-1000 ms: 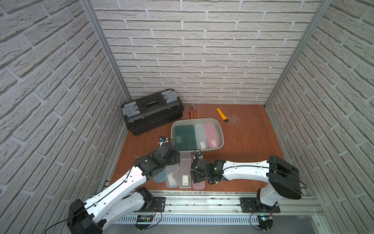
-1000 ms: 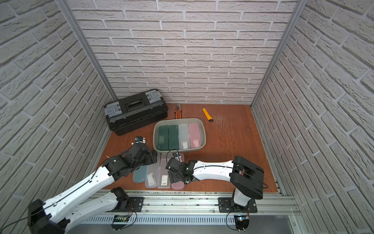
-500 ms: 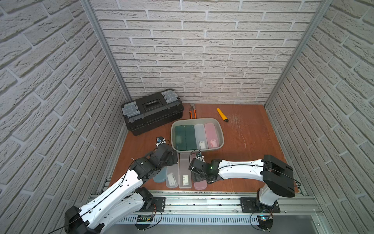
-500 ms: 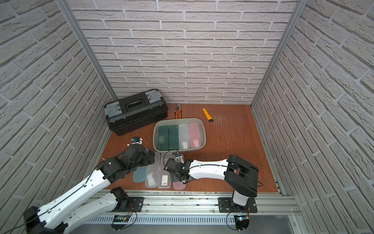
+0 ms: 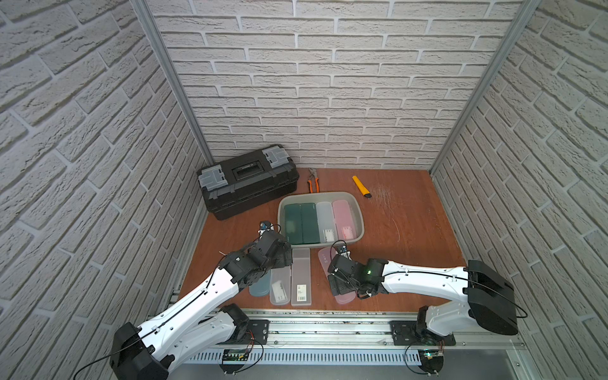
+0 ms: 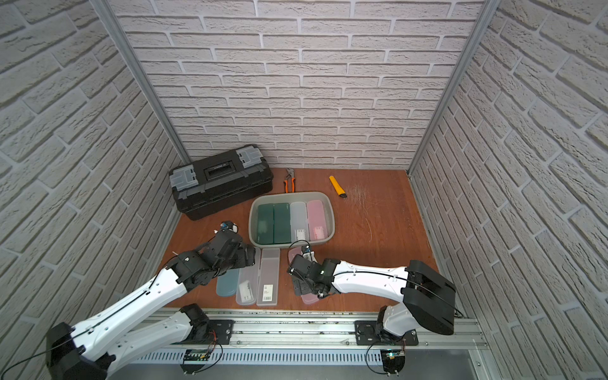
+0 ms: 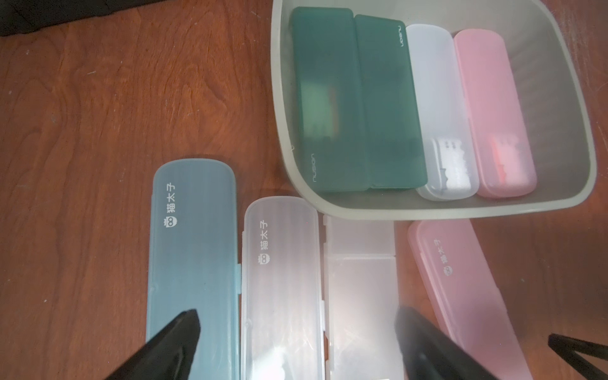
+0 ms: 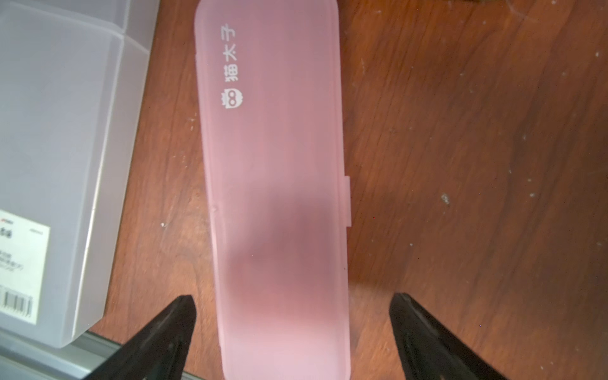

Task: Put the pencil case into the storage box
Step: Pick up the pencil case from the center of the board.

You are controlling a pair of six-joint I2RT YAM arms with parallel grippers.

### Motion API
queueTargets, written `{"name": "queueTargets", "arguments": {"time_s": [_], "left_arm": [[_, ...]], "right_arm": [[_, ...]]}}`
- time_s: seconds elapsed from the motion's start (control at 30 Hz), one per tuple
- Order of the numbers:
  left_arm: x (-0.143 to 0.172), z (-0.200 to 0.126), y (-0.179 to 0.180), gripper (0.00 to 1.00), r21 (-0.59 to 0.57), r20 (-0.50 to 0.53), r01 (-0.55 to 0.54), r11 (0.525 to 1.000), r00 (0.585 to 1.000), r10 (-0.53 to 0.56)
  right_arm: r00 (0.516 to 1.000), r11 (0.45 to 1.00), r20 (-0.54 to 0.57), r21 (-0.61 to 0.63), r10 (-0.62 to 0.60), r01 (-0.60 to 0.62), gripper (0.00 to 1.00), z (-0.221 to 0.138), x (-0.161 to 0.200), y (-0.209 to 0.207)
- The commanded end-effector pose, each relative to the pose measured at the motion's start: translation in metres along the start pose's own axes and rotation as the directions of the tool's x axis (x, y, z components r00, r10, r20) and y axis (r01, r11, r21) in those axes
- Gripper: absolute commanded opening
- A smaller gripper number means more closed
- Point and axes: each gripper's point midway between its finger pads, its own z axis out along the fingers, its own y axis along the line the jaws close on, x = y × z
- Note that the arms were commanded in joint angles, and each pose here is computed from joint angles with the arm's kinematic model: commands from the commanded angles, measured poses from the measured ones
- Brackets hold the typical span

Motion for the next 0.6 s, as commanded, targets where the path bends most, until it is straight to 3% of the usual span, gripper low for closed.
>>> {"name": "queueTargets", "arguments": {"time_s": [0.0,0.57], "left_arm": [[-0.012,-0.006,-0.008,0.98,0.035,0.033,0.01,0.999,0.999,-0.011],[-0.01,-0.011,-0.009,0.99,0.051,0.023,0.005,0.999,1.0,-0.006]], "right_arm": [[0.999,0.998,-0.029,-0.046,-0.042,0.041,0.97,0.002,0.011,0.005],[0.985,0.989,-0.114,0.055,-0.129,0.136,0.91,0.033,0.037,0.012]]}}
